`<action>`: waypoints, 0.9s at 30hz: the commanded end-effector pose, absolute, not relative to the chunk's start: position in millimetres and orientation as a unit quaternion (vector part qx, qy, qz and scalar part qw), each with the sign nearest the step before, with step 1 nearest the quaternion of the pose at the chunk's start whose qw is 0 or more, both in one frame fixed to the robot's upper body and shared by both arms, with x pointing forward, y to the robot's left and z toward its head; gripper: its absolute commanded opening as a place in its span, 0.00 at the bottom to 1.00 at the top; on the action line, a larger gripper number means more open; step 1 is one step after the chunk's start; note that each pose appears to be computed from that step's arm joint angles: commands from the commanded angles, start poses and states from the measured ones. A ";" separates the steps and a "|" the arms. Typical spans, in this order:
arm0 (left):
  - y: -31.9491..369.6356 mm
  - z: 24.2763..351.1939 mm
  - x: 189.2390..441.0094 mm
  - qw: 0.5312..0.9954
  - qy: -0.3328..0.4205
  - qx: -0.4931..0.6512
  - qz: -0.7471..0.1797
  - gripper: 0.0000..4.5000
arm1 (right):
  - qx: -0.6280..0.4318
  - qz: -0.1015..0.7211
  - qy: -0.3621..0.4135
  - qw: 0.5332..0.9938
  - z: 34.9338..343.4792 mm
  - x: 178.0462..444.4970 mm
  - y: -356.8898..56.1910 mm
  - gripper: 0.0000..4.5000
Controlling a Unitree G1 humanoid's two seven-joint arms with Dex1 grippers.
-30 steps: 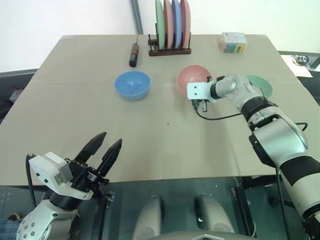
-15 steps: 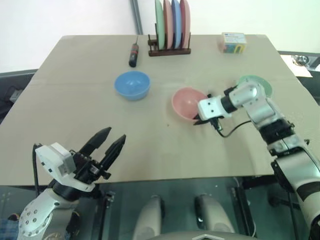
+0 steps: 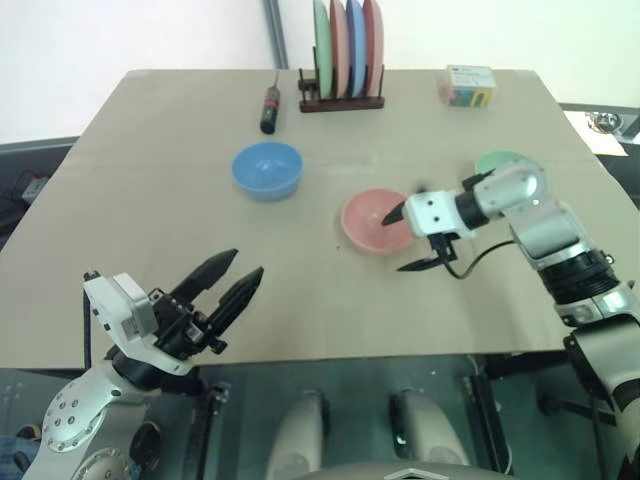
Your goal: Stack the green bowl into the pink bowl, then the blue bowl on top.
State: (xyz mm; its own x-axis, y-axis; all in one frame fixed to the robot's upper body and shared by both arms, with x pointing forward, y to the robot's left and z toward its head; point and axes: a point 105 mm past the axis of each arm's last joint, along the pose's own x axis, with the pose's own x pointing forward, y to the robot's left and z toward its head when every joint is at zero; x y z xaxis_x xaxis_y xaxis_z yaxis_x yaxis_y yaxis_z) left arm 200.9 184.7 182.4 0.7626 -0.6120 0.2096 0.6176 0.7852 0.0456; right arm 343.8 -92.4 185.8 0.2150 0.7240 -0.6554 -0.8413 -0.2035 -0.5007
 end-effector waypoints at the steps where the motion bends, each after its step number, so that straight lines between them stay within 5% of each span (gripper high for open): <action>1: 165.4 201.2 196.3 0.917 -0.132 -0.003 -0.375 0.55 | -0.446 0.541 0.049 0.711 223.3 366.1 -129.7 0.98; 8: 144.8 220.5 201.1 0.897 -0.153 0.004 -0.415 0.55 | -0.394 0.393 0.087 0.826 228.6 401.9 -195.9 0.98; 21: 134.8 232.3 209.9 0.875 -0.163 -0.002 -0.456 0.55 | -0.321 0.258 0.184 0.892 184.5 441.5 -243.9 0.98; 27: 136.6 228.8 209.2 0.879 -0.156 0.006 -0.451 0.55 | -0.310 0.268 0.187 0.893 181.2 443.9 -236.7 0.44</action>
State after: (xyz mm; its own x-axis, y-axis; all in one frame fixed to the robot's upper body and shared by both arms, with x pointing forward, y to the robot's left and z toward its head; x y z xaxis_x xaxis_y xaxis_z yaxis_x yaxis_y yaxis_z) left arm 213.8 138.7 224.8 0.5592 -0.7858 0.2643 0.7886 0.6025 0.1227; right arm 439.6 -238.3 162.8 0.7593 0.3547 -0.5455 -0.6149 0.6655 -0.4231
